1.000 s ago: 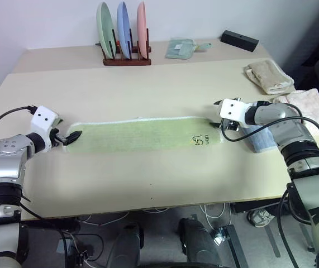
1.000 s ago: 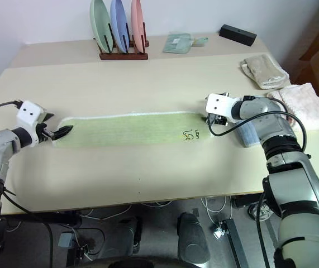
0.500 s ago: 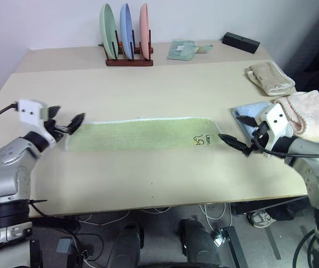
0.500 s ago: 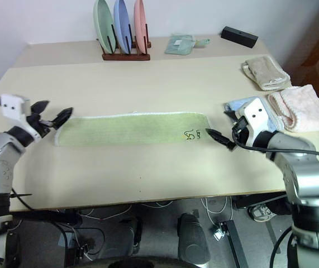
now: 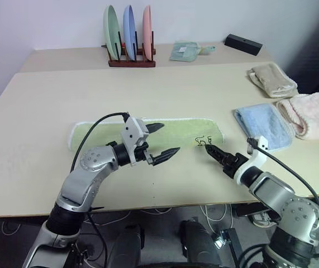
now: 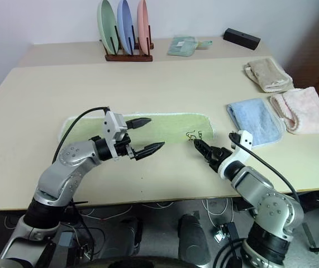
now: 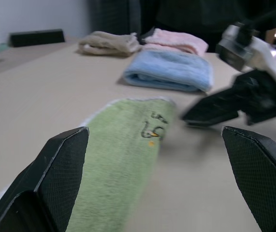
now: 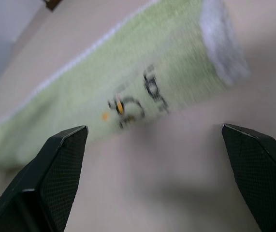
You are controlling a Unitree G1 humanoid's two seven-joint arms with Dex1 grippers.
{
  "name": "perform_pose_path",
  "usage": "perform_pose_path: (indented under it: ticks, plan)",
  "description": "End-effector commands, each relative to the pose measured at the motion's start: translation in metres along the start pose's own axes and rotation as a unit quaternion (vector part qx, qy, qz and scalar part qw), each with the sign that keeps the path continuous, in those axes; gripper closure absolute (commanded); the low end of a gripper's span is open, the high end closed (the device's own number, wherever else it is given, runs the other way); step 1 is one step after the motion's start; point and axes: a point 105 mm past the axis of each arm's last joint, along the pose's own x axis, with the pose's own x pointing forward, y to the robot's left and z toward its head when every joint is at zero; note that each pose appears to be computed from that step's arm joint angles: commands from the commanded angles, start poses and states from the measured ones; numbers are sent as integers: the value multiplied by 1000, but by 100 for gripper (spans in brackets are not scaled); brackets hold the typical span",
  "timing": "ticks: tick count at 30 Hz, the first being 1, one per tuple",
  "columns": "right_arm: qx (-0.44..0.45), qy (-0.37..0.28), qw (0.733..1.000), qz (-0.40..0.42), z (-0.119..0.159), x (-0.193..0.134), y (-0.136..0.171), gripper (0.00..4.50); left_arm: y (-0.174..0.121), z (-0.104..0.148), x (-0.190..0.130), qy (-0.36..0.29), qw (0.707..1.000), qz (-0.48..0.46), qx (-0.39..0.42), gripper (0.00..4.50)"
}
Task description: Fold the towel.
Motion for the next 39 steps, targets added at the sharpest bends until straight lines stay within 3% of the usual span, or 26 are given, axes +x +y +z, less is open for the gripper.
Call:
perform_pose_path:
  ticks: [1, 7, 8, 11, 17, 25, 28, 31, 35, 39]
  plan:
    - [48, -24, 998, -19, 11, 10, -6, 1, 0, 7, -3, -7, 1000, -3, 22, 0]
    - [96, -35, 993, -50, 21, 30, -19, 1, 6, 7, -13, -1, 1000, 8, 25, 0]
    - [97, -37, 993, -51, 23, 32, -19, 25, 6, 7, -14, 1, 1000, 10, 27, 0]
    - [92, -40, 994, -51, 27, 35, -18, 134, 5, 6, -15, 3, 1000, 14, 27, 0]
    - [74, -65, 993, -58, 39, 27, -19, 444, 1, 2, -16, 7, 1000, 16, 26, 0]
    - [-62, -91, 991, -73, 73, -9, -18, 448, 4, -1, -18, 15, 999, 15, 33, 0]
    - [-193, -82, 976, -55, 96, -25, 1, 448, 9, -3, -20, 18, 999, 18, 36, 0]
    - [-255, -65, 964, -31, 98, -23, 18, 448, 10, -4, -20, 19, 999, 18, 37, 0]
    - [-430, 30, 899, 84, 47, 1, 82, 448, 13, -2, -18, 17, 999, 23, 41, 0]
    - [-444, 61, 882, 146, 11, 23, 109, 448, 13, -4, -20, 19, 999, 30, 39, 0]
